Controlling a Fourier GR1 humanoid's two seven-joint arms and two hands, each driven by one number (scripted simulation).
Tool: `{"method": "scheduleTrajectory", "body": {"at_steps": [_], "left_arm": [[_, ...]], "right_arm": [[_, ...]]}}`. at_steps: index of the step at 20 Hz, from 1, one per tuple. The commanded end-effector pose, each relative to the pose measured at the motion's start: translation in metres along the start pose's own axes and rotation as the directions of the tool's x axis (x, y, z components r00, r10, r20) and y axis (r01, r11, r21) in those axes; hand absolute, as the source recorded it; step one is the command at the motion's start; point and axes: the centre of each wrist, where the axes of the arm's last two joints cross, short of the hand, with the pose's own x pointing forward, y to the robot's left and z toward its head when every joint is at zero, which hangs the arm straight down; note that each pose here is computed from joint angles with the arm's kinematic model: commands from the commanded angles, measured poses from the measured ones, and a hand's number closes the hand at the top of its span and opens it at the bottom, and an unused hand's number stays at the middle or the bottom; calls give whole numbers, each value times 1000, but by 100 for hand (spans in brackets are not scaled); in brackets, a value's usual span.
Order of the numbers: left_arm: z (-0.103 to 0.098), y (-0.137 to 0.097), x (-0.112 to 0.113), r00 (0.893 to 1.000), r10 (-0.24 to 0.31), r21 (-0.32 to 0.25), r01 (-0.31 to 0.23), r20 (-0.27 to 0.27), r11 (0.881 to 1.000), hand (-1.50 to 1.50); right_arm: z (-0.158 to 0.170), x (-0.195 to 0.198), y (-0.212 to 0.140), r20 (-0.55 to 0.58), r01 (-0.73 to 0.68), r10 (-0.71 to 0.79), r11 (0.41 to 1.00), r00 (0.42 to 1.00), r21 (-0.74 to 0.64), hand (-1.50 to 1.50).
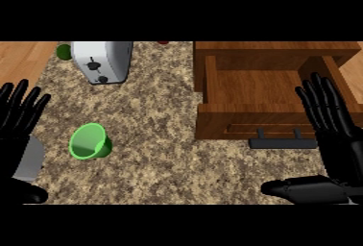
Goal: Pick up the cup, place it into the drawer and close the drawer
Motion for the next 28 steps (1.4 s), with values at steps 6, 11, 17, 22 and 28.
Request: {"method": "scheduleTrajectory", "body": {"at_steps": [6, 11, 17, 22, 28], "left_arm": [[-2, 54, -34, 993, -17, 48, 23, -117, 999, -150], [13, 50, -74, 987, -40, 67, 51, -157, 996, -150], [23, 54, -133, 970, -82, 100, 107, -228, 989, -150], [56, 85, -147, 966, -58, 118, 91, -253, 989, -150], [55, 76, -187, 956, -83, 124, 122, -283, 985, -150]], "right_arm": [[-16, -10, -20, -12, 15, -15, 1000, 1000, -9, -150], [-19, -22, -8, 2, -12, 12, 1000, 1000, 21, -150], [-28, -18, -3, 20, -19, 18, 999, 1000, 25, -150], [-46, 1, -23, 10, -12, 12, 1000, 1000, 25, -150], [-49, 7, -12, 26, -3, 3, 1000, 1000, 25, -150]]}}
